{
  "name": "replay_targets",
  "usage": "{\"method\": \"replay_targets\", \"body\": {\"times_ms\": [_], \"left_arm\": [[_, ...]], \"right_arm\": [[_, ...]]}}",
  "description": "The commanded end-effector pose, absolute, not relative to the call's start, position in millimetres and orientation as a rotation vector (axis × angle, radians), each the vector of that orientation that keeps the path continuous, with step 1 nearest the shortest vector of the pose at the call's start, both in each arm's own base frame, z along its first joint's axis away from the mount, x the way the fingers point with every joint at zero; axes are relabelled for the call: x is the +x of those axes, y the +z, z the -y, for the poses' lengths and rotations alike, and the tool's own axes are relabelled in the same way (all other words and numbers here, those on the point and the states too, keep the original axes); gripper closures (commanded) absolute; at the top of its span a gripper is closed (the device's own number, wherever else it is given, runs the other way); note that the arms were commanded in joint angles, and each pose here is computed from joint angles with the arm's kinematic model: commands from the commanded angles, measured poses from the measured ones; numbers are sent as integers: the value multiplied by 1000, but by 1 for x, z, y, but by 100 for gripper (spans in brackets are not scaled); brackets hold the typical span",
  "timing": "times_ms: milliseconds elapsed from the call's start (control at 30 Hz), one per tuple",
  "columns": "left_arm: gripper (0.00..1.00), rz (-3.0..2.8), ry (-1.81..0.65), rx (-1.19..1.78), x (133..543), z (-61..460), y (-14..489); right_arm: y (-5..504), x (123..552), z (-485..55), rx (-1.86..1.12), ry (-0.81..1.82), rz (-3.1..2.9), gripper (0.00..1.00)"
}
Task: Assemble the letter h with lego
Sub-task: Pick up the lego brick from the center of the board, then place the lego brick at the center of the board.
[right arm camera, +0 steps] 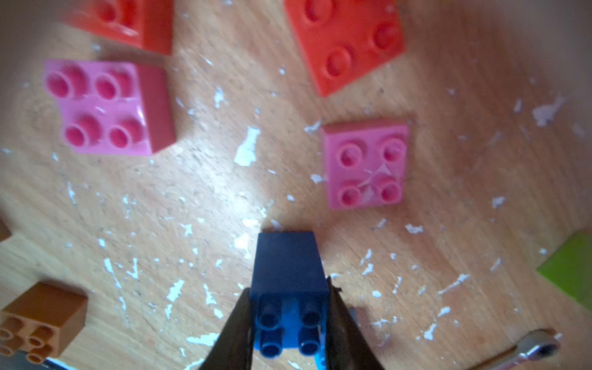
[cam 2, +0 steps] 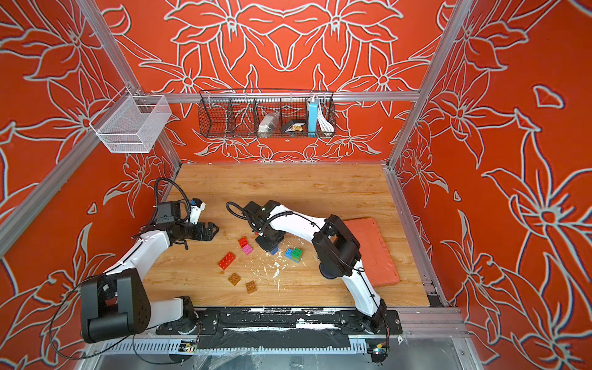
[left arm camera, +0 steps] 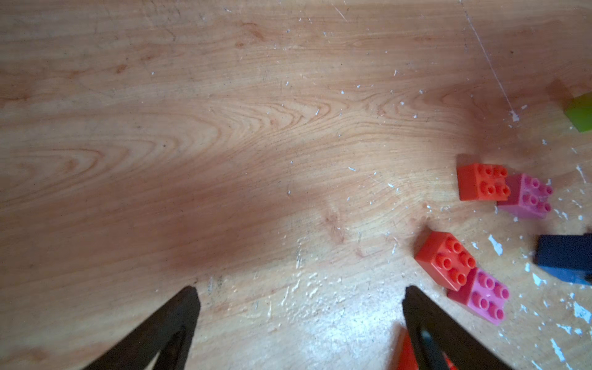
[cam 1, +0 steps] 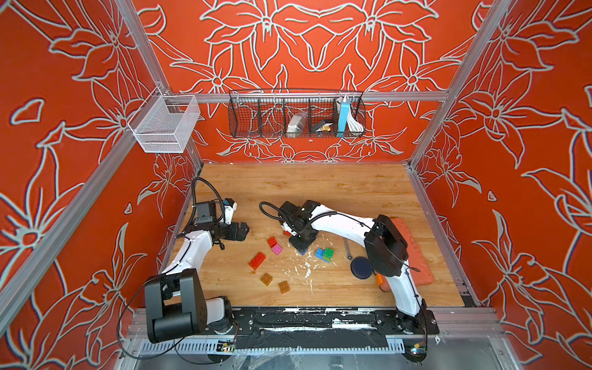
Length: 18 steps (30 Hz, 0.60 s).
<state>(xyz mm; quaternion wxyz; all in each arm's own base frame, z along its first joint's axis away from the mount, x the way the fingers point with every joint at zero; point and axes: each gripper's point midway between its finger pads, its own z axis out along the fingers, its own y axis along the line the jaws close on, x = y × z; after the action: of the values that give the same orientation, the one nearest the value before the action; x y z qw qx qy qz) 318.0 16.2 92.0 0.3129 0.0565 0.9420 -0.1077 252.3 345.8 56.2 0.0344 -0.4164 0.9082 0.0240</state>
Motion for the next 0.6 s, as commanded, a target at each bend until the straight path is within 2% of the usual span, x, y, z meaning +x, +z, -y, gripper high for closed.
{"method": "replay_targets", "body": {"times_ms": [0,200,333,567], "left_arm": [[0,-2474,-286,156,318,-16,96],[0,-2453,-301,164,317,-13,100],[1,-2446,-292,166,315,-13,101],[0,-2448,-285,166,315,-14,100]], "right_arm": [[82,270,-334,-1195,127,-2766,82],[77,314,-305,-1120,-34,-2709,81],[63,316,-305,-1126,-12,-2765,79],[57,312,-307,-1121,31,-2801,61]]}}
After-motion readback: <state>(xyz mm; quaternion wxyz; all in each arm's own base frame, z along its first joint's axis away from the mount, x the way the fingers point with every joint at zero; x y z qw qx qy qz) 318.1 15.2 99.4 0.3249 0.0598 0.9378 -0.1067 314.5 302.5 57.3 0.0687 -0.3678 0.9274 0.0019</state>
